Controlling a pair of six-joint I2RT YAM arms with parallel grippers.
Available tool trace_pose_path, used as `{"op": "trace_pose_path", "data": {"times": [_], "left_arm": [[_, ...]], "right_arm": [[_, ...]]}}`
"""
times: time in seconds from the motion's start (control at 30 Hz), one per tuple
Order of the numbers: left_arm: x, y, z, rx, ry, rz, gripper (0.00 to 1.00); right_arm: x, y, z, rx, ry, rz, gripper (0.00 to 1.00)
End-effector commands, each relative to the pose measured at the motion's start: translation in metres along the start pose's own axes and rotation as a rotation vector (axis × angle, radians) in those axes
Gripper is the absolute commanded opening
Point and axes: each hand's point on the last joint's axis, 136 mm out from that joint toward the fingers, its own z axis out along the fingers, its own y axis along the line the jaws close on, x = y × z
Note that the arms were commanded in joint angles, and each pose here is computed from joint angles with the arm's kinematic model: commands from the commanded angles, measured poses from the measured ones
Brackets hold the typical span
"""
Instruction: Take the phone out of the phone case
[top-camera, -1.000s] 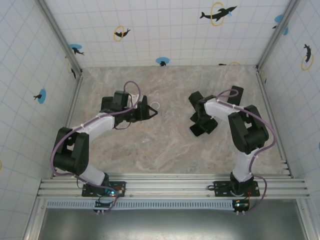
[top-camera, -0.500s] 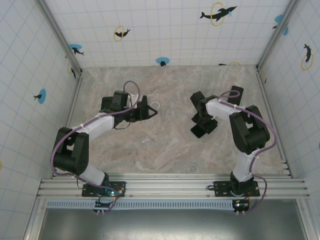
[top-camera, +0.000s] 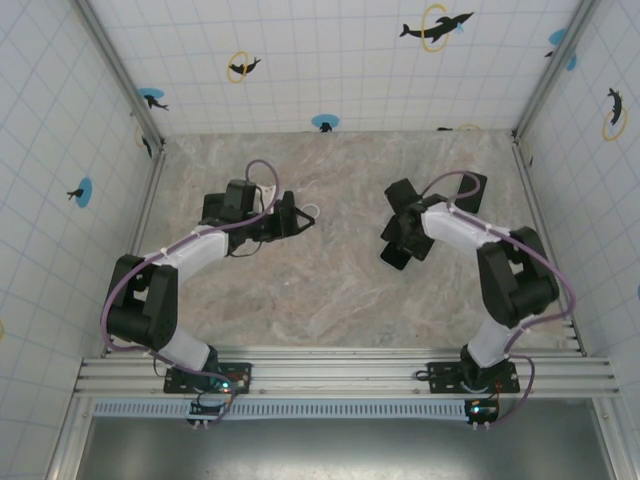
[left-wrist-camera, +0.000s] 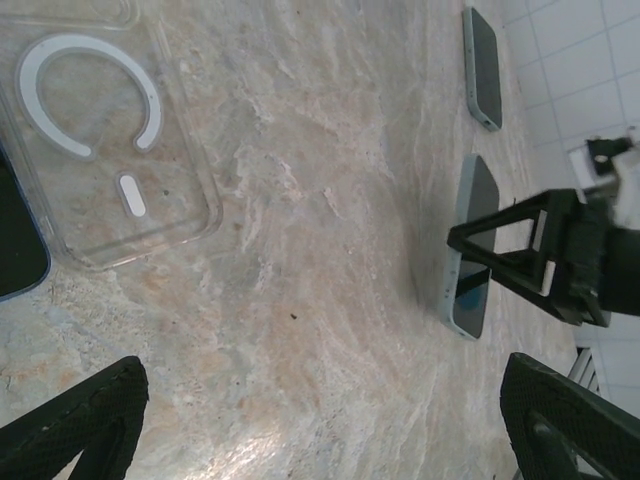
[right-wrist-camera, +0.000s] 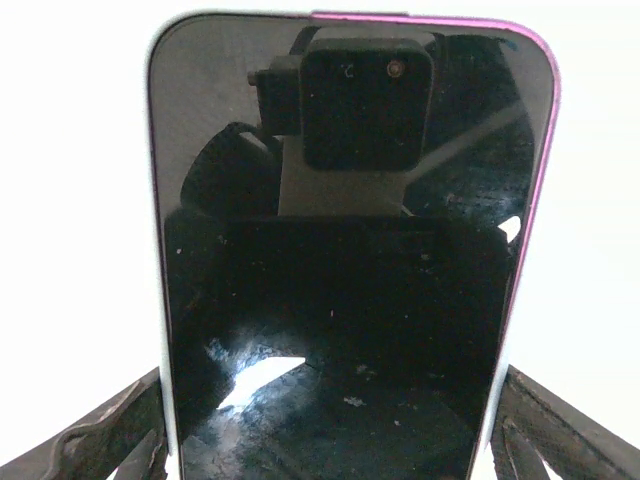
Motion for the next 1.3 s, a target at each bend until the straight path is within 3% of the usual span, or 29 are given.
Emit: {"op": "trace_pose_path", "data": {"times": [0.0,0.37,0.43,0.53,1.0,1.27], "left_arm": [[-0.018,-0.011,-0.007,0.027,-0.080,-0.003,0.91],[-0.046,-0.063,-0.014,0.142,-0.263,-0.024,0.80],[-0.038,-0.083,-0.006,0.167,-0.253,0.003,0.79],[-0.037,-0.095,0.002,0.179,-0.264,0.002,0.76],[-0.021,-0.120,0.045,0.160,-0.187,0.067,0.57],[-0.011,-0.124,0.057,0.166,-0.151,0.086,0.32]], "right_arm": [[-0.013,0.039,-0.036,-0.207,-0.128,-0.207,0.43],[0.012,0.099,-0.099,-0.601,-0.398,-0.638,0.38],[0.019,0.106,-0.106,-0.654,-0.425,-0.691,0.38],[0.029,0.115,-0.112,-0.674,-0.446,-0.774,0.37],[0.044,0.123,-0.128,-0.751,-0.424,-0.846,0.31],[0.048,0.122,-0.127,-0.744,-0.397,-0.870,0.30]]}}
